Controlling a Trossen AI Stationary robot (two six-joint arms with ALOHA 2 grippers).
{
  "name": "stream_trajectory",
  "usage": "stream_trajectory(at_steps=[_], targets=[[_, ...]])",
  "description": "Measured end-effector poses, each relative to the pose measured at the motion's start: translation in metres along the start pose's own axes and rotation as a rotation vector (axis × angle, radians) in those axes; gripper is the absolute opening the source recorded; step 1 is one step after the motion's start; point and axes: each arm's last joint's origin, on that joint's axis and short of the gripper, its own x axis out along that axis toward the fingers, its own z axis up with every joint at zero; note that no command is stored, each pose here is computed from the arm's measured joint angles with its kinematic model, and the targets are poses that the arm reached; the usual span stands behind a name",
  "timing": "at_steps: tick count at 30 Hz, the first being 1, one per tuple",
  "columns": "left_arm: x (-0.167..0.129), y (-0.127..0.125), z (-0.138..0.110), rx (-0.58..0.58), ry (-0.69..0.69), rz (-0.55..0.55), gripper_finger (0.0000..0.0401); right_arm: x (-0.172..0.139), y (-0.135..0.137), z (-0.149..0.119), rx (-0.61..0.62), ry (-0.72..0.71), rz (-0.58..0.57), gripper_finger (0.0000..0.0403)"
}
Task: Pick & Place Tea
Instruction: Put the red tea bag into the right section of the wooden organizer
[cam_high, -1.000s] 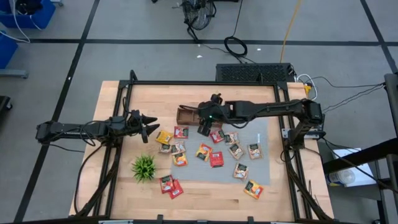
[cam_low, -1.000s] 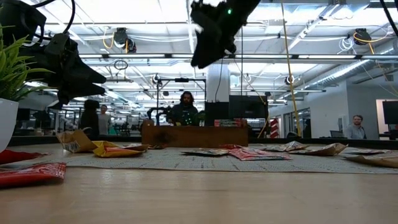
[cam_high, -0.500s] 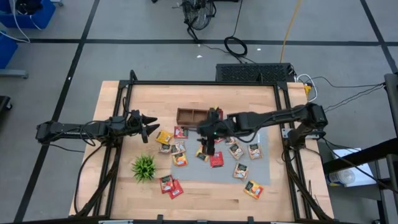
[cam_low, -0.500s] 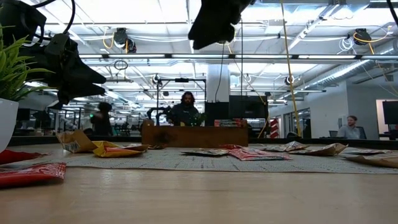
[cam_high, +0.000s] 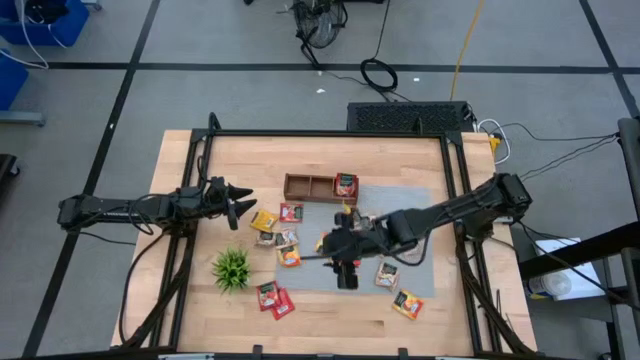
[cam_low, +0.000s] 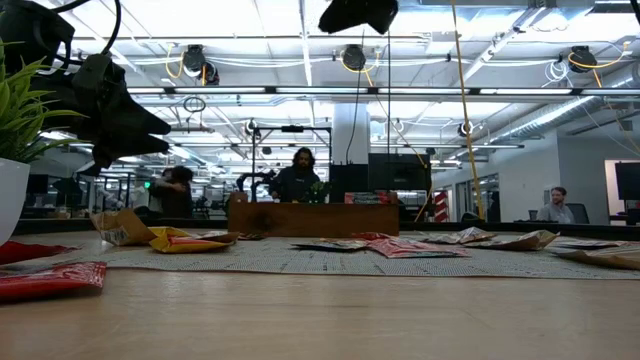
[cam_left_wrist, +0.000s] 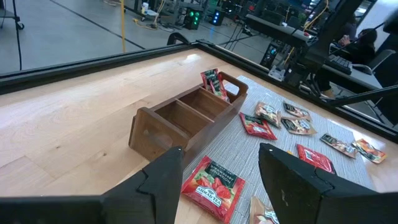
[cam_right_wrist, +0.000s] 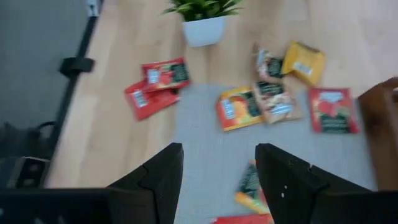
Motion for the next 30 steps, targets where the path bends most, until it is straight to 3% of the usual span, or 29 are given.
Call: stream_trajectory(at_steps=[7,12,17,30], targets=[[0.0,0.0,0.0,0.0,0.0,0.0,0.0212,-0.004,0.012,-0.02,0.053,0.167,-0.024,0.0193],[0.0,0.0,0.0,0.0,0.0,0.0,0.0212,-0.006,0.009,-0.034,-0.001,0.292,-0.061,0.0202],[0.0,0.0,0.0,0.0,0.0,0.0,0.0212,-0.002,0.007,-0.041,-0.047,0.316,-0.063,0.0204],[0.0,0.0,0.0,0.0,0.0,0.0,0.0212,0.003,-0.007,-0.039,-0.014,0.305,-0.085,0.0201]])
